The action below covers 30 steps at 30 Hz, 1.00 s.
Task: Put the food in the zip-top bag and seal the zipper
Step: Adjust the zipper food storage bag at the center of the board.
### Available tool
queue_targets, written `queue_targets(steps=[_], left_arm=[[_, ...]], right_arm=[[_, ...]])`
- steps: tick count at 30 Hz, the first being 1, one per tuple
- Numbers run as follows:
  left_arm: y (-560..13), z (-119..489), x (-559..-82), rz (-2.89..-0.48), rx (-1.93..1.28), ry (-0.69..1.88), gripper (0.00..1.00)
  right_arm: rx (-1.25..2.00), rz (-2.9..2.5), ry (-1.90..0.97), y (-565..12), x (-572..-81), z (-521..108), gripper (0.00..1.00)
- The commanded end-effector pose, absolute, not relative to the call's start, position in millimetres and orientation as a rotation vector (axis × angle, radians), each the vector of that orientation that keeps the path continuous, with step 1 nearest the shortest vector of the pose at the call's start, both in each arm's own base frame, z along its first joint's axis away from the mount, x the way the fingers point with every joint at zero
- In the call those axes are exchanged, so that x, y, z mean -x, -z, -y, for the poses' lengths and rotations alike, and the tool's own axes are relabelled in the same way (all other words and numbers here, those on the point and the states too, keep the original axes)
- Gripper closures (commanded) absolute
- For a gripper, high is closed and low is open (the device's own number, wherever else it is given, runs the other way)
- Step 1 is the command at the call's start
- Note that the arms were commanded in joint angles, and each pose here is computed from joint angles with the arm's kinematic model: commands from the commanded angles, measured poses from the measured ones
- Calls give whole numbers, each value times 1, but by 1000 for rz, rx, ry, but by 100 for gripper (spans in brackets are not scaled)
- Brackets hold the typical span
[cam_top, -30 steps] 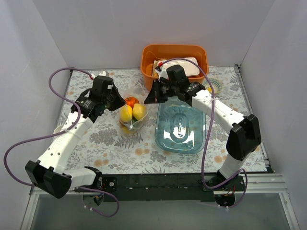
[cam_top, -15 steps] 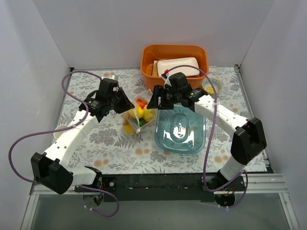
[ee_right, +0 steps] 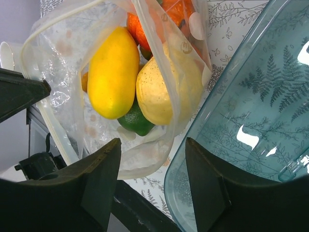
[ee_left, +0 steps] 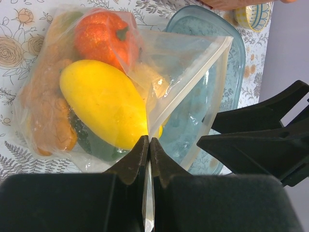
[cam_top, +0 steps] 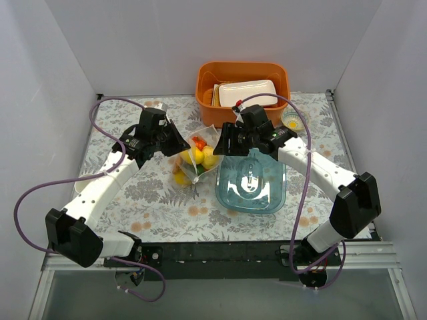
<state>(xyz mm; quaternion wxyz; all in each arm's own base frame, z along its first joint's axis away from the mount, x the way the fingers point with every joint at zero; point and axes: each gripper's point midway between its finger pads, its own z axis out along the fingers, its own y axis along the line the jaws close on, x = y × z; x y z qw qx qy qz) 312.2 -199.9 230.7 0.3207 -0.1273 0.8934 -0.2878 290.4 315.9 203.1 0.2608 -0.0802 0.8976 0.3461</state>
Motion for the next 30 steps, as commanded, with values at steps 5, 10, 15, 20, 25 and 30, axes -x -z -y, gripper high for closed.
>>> queue_targets(steps=[5,10,15,20,25,30], left_arm=[[-248,202,-315,-2299,302,788,100],[-250,205,-315,-2297,289,804,100],[-256,217,-311,-2294,178,877,100],[-255,241,-291,-2328,-96,1044,100],[-246,253,-282,-2376,-217,1129,100],[-250,259,-285,-2360,-248,1164,100]], right_arm=[[171,-2445,-933,-200,-286,-314,53],[168,-2449,-962,-200,-285,-318,84],[178,-2339,-993,-222,-295,-323,99],[199,-2253,-1046,-238,-306,-335,99],[211,-2215,-1103,-244,-309,-344,99],[216,-2201,-1138,-247,-311,-351,99]])
